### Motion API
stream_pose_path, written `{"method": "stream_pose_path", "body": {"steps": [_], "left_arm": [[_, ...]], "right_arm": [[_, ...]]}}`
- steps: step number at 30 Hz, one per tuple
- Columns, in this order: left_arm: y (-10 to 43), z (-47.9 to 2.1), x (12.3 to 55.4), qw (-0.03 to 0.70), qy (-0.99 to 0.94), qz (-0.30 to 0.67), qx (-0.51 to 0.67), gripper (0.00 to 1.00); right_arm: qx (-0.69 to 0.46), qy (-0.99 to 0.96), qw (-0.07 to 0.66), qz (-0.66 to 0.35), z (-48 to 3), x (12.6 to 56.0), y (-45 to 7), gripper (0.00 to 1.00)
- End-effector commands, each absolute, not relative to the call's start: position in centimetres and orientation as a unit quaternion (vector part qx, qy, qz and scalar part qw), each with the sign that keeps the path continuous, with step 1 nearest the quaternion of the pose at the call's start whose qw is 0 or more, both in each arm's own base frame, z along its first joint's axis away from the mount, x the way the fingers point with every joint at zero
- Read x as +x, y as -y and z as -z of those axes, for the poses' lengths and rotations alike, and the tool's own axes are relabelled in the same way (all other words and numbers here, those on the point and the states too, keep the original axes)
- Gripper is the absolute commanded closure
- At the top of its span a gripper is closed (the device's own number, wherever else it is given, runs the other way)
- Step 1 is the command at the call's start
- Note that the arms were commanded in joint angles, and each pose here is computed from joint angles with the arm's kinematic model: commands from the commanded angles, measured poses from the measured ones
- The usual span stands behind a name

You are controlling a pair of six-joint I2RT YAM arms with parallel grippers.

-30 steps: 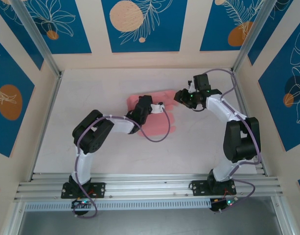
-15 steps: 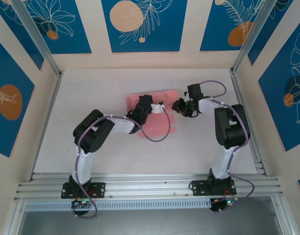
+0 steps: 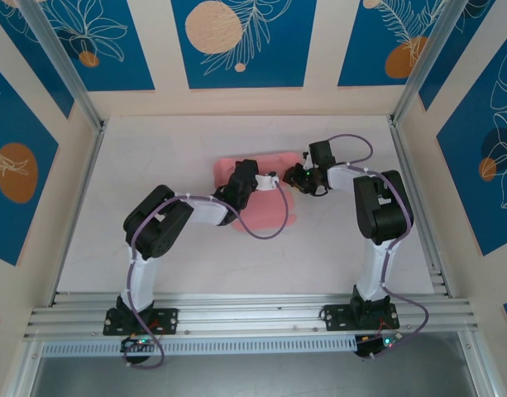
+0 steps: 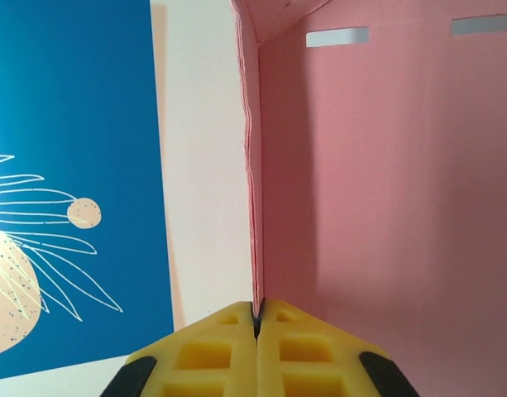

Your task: Fold the paper box

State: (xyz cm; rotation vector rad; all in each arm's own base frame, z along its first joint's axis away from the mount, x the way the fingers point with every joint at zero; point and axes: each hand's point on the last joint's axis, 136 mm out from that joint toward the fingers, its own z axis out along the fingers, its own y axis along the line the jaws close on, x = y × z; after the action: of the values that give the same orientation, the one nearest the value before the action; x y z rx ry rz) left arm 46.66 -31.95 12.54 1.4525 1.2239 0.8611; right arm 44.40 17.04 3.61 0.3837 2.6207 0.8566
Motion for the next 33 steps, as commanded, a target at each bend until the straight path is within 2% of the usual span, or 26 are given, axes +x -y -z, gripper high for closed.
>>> {"method": "stream_pose_path", "body": {"steps": [1, 6, 14, 24, 33], "left_arm": [[32.3, -12.9, 47.2, 0.507, -0.507, -0.364, 0.595, 1.00], [32.3, -13.0, 47.4, 0.510, -0.509, -0.364, 0.590, 1.00], [32.3, -13.1, 47.4, 0.510, -0.512, -0.364, 0.587, 1.00], [32.1, -12.2, 47.1, 0.506, -0.509, -0.364, 0.593, 1.00], [31.7, -12.1, 47.3, 0.512, -0.503, -0.370, 0.590, 1.00]], "right_arm": [[0.118, -0.911, 0.205, -0.338, -6.1, 45.4, -18.3, 0.64], [0.105, -0.901, 0.219, -0.359, -7.8, 45.5, -19.1, 0.68], [0.091, -0.898, 0.207, -0.377, -7.3, 45.2, -21.5, 0.77], [0.097, -0.907, 0.193, -0.361, -6.5, 44.6, -21.2, 0.76], [0.081, -0.909, 0.221, -0.344, -11.1, 42.6, -18.0, 0.74]]}}
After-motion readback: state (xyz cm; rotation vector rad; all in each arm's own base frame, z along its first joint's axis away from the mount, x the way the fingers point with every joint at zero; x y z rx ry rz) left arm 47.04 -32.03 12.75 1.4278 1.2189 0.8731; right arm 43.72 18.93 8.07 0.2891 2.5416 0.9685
